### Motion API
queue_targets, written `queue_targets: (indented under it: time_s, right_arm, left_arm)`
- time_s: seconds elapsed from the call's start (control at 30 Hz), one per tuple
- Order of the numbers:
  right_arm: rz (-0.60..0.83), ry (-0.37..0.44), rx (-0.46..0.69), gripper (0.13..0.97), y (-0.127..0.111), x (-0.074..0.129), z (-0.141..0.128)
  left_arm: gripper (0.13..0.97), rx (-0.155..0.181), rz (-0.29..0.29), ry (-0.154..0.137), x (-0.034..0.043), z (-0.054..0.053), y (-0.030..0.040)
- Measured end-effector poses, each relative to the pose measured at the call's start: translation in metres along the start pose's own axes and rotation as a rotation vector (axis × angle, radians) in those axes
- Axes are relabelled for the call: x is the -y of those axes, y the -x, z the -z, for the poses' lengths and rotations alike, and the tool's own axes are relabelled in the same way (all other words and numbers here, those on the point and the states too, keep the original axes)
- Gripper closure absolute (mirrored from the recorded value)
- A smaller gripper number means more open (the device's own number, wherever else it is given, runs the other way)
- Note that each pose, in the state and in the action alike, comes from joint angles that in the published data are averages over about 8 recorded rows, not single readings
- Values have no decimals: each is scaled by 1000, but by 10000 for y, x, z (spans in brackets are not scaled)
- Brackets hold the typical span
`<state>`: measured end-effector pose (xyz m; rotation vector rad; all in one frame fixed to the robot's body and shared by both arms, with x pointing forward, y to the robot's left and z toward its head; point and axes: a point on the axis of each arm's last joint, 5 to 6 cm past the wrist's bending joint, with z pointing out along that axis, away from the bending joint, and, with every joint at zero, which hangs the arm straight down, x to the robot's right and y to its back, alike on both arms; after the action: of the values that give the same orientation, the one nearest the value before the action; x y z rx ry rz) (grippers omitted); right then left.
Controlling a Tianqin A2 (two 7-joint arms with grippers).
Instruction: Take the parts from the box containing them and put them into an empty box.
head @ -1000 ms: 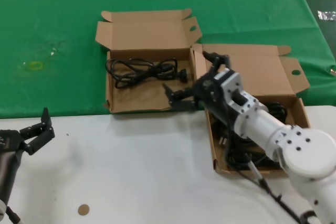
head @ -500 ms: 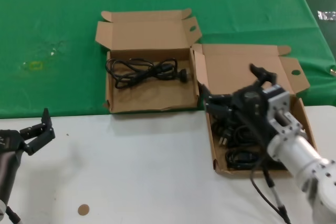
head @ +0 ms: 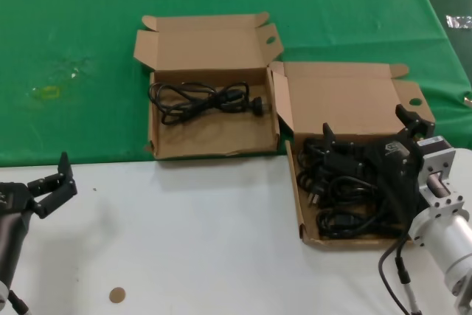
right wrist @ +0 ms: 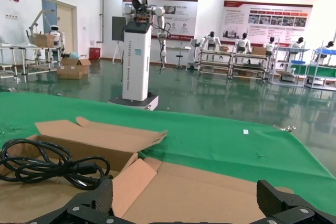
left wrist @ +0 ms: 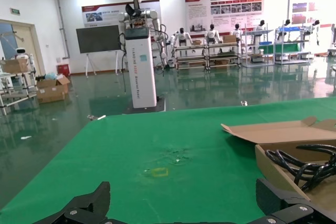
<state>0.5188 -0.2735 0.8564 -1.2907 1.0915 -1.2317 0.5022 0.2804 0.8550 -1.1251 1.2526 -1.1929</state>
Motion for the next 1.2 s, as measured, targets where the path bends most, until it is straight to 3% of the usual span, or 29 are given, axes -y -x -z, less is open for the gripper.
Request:
queue_targets:
  time_s: [1.2]
  right_arm:
    - [0,0,-1,130,-1,0,2]
  left_arm:
    - [132,0,0,0,0,0,0]
